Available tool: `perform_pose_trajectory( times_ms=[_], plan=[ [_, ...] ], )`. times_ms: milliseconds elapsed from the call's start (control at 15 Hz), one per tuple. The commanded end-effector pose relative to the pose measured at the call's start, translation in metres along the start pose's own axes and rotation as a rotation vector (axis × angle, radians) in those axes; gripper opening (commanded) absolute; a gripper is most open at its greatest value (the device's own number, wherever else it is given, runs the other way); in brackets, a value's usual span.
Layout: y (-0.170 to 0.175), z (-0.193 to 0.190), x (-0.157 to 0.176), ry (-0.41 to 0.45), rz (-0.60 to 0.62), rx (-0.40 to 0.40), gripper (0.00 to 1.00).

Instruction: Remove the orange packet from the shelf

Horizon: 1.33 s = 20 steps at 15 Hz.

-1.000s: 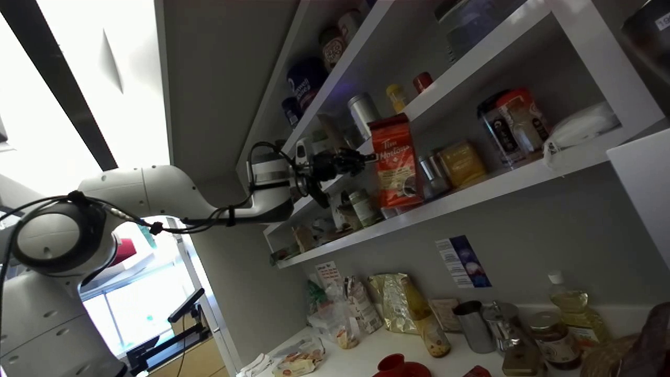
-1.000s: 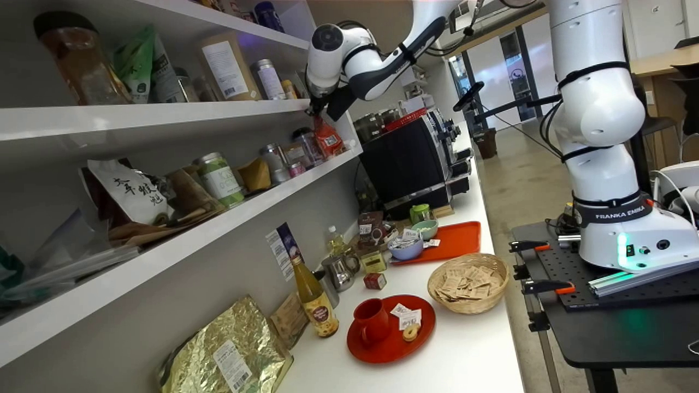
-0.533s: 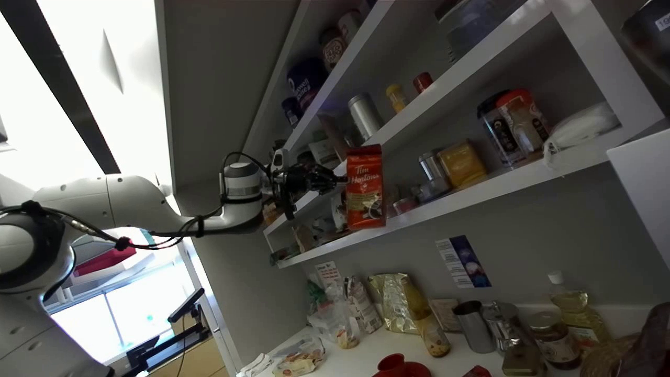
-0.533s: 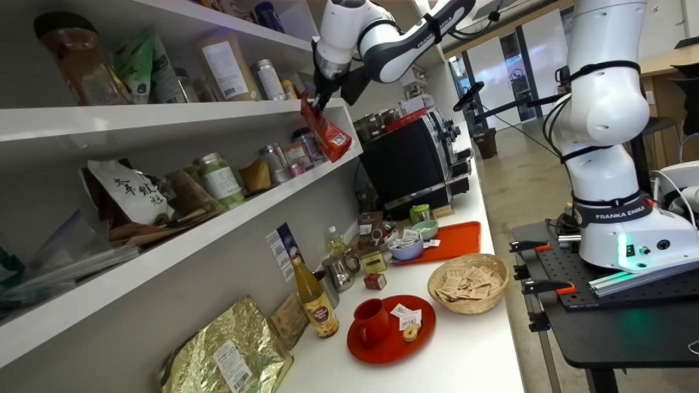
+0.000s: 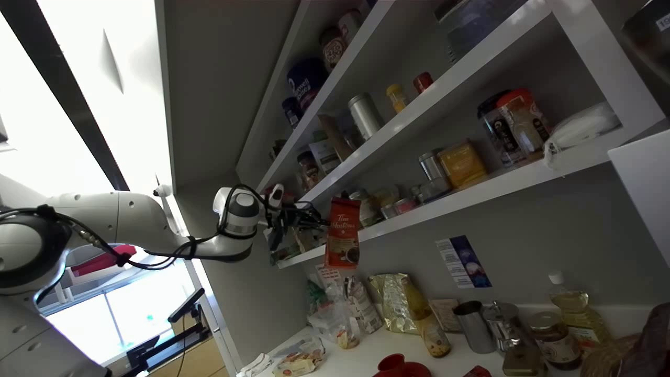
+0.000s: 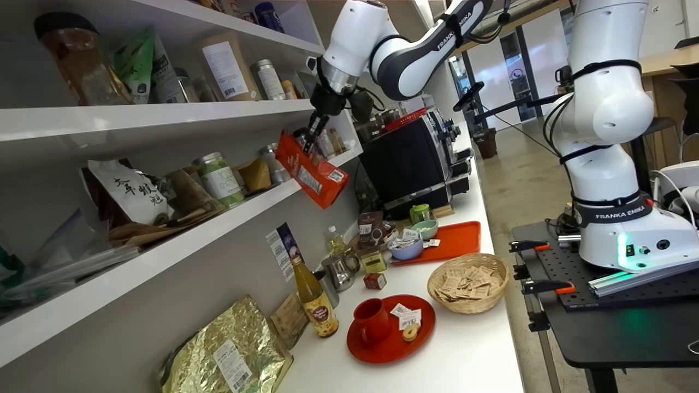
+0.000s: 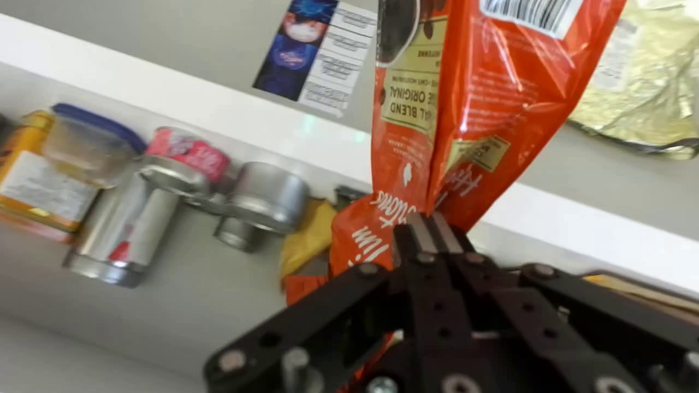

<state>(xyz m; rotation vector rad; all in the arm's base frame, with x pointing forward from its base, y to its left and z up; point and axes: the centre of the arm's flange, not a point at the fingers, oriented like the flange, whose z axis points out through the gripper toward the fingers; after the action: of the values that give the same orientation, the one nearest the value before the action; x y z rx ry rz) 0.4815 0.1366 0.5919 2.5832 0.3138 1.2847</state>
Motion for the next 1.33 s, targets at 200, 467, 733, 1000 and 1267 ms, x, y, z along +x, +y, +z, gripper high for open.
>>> perform_pose_trajectory(
  times_ms=[200,467,733,1000,1267],
  plan=[
    [-0.085,0.05,-0.039,0.033,-0.157,0.293,0.02],
    [-0.129,0.066,-0.067,0.053,-0.196,0.388,0.03],
    [-0.162,0.065,-0.086,0.07,-0.205,0.481,0.02],
    [-0.19,0.061,-0.108,0.079,-0.227,0.559,0.03],
    [-0.212,0.06,-0.138,0.094,-0.231,0.622,0.03]
  ],
)
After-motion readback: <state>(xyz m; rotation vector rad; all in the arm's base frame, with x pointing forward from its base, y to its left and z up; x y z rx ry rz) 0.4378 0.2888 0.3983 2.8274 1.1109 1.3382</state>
